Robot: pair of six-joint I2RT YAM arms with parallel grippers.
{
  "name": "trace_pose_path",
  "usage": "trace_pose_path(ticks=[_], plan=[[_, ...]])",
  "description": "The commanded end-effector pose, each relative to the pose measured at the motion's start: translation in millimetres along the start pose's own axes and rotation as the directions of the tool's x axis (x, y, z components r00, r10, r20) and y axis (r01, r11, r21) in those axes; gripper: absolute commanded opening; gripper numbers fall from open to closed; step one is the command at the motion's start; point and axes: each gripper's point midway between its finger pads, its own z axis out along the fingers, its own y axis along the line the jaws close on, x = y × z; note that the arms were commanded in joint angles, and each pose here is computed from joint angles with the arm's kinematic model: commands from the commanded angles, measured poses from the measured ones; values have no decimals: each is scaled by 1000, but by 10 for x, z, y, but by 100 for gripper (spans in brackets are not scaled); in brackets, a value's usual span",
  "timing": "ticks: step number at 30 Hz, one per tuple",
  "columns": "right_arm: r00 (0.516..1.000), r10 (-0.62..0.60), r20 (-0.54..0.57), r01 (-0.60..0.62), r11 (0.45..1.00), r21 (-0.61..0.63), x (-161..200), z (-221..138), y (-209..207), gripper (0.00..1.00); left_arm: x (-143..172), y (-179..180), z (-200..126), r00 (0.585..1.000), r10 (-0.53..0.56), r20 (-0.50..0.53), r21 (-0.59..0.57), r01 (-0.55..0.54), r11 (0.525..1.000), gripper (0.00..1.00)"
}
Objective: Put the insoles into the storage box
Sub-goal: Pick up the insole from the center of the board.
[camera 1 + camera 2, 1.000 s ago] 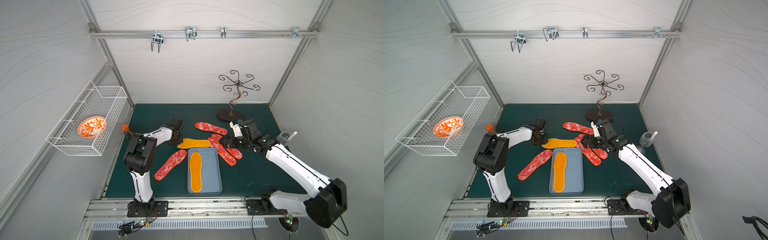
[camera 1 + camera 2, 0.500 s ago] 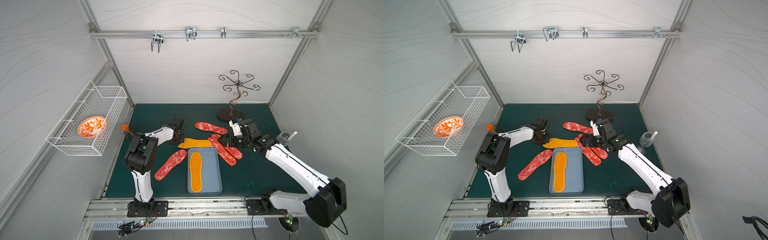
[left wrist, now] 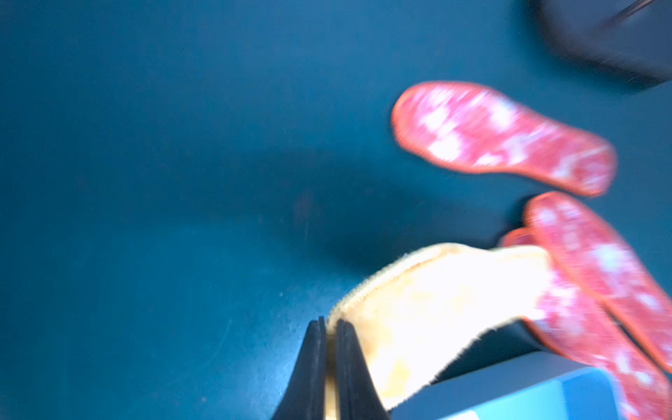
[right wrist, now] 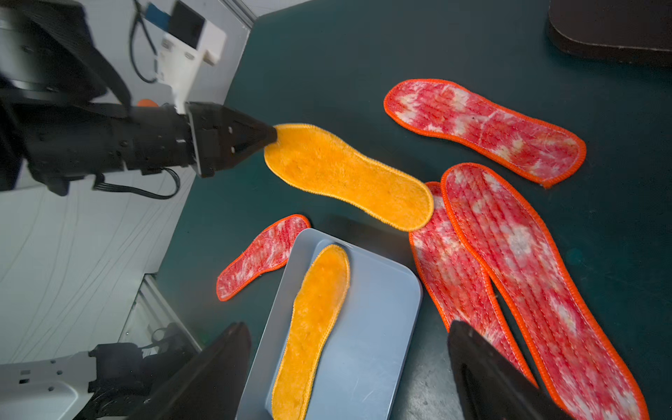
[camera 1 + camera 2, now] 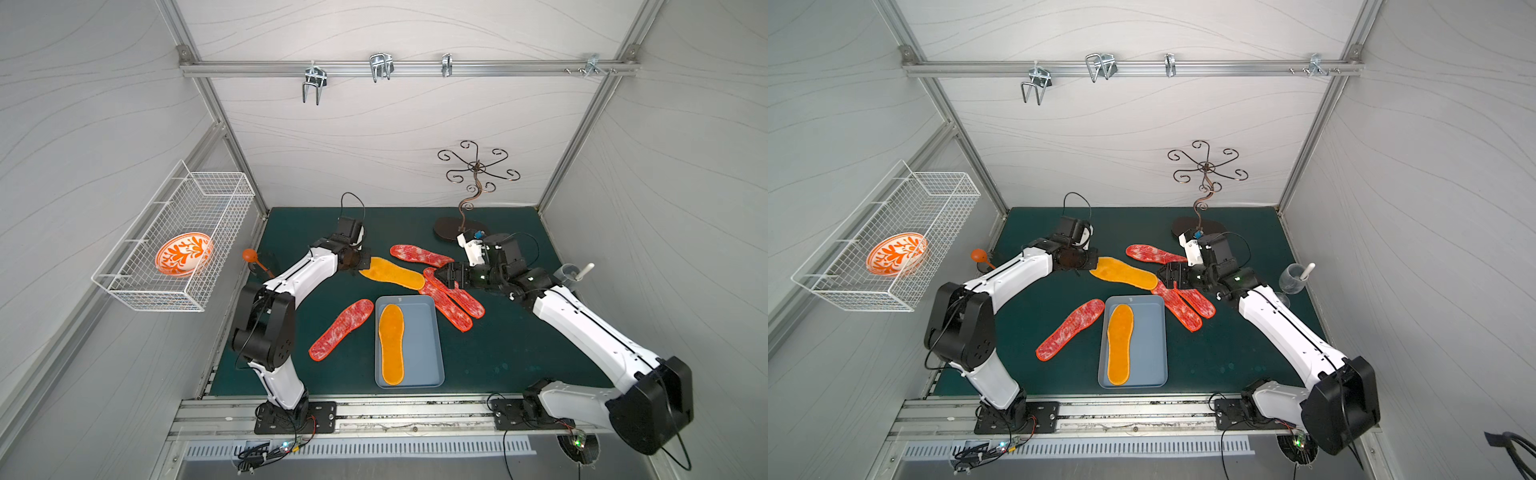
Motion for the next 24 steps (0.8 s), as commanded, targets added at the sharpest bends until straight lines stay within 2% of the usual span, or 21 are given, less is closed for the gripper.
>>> trace_pose_path(ticks=[1, 3, 6, 11, 15, 19, 24], plan=[[990, -128, 57, 133, 986, -96, -253, -84, 233, 89, -403, -190, -418, 979, 145, 141, 67, -155, 986, 0], [980, -191, 62, 197, 973, -118, -329, -94, 303, 89, -478, -263, -611, 957, 223, 186, 80, -241, 967, 0], [957, -278, 77, 287, 945, -156, -439, -120, 432, 88, -539, -394, -915, 899, 365, 243, 95, -396, 913, 0], [922, -374, 103, 388, 878, -279, -523, -133, 700, 85, -443, -685, -1413, 787, 546, 288, 180, -604, 776, 0], [900, -423, 109, 433, 833, -345, -491, -100, 838, 83, -288, -820, -1672, 703, 643, 303, 210, -708, 675, 0], [900, -434, 31, 411, 824, -391, -333, 48, 841, 78, -161, -942, -1864, 624, 709, 329, 208, -780, 590, 0], [889, -457, -15, 400, 794, -458, -114, 173, 1006, 71, -67, -1056, -1979, 590, 723, 358, 215, -806, 551, 0]])
